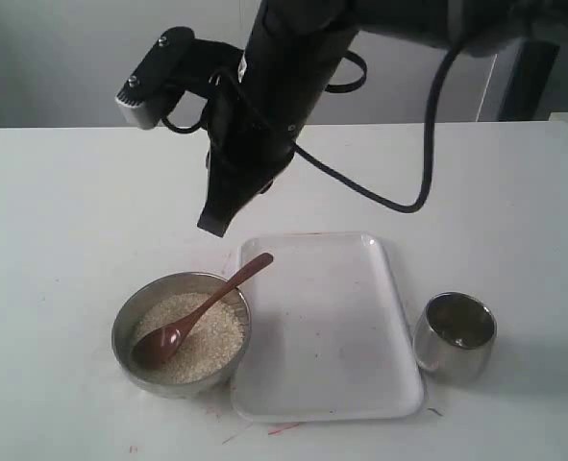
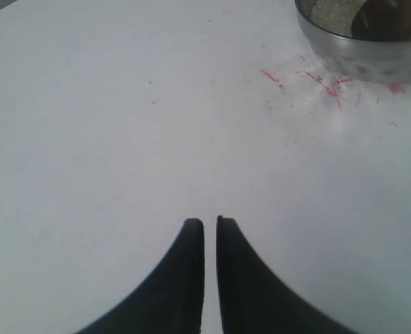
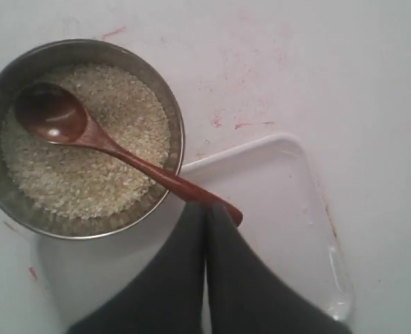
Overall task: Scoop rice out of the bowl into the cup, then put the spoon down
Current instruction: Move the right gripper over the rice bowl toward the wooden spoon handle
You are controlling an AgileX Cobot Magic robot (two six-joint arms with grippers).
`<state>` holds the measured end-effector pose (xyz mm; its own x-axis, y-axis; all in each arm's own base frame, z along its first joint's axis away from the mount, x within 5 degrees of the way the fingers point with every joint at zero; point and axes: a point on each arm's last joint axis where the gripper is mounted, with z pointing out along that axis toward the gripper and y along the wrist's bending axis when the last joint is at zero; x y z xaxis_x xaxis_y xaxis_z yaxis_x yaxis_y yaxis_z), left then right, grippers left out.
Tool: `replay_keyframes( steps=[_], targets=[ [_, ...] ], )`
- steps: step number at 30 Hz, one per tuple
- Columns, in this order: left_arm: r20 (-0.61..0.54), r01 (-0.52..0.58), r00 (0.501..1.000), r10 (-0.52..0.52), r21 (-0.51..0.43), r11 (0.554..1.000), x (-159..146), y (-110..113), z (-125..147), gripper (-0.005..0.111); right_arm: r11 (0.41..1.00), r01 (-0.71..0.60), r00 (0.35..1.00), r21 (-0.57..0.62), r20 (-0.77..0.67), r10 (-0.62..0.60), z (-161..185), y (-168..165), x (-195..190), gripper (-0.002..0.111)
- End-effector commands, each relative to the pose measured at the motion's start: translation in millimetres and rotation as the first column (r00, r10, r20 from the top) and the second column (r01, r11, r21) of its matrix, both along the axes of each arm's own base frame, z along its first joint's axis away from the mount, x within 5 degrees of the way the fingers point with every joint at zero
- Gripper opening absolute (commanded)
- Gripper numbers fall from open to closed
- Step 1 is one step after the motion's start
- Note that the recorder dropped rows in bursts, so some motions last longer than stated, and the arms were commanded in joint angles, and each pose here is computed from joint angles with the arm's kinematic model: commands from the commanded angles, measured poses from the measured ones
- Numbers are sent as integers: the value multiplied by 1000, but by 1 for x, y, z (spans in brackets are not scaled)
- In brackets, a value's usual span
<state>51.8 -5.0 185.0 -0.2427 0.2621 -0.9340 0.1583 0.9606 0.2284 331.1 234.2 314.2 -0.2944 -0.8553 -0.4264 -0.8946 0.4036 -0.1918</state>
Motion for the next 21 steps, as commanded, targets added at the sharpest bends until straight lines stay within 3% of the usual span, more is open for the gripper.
replay_keyframes(
  steps=[1,5,7,10,12,21],
  targets=[
    [-59,6,998,-7,-4,1000,-1,0,-7,14,975,-198,978,-106,44,203,-10,4,5,0],
    [-59,6,998,-7,-4,1000,-1,0,-7,14,887,-406,904,-219,45,425,-26,7,10,0],
    [-59,6,998,-7,-4,1000,-1,0,-7,14,843,-474,871,-254,1,490,-36,7,11,8],
    [-59,6,998,-7,-4,1000,-1,0,-7,14,825,-500,857,-265,-11,515,-42,8,13,28],
    [-59,6,998,-7,-4,1000,-1,0,-7,14,808,-520,842,-276,-8,539,-42,8,13,34],
    [-59,6,998,-7,-4,1000,-1,0,-7,14,715,-613,766,-337,-32,642,-50,8,15,36]
  ],
)
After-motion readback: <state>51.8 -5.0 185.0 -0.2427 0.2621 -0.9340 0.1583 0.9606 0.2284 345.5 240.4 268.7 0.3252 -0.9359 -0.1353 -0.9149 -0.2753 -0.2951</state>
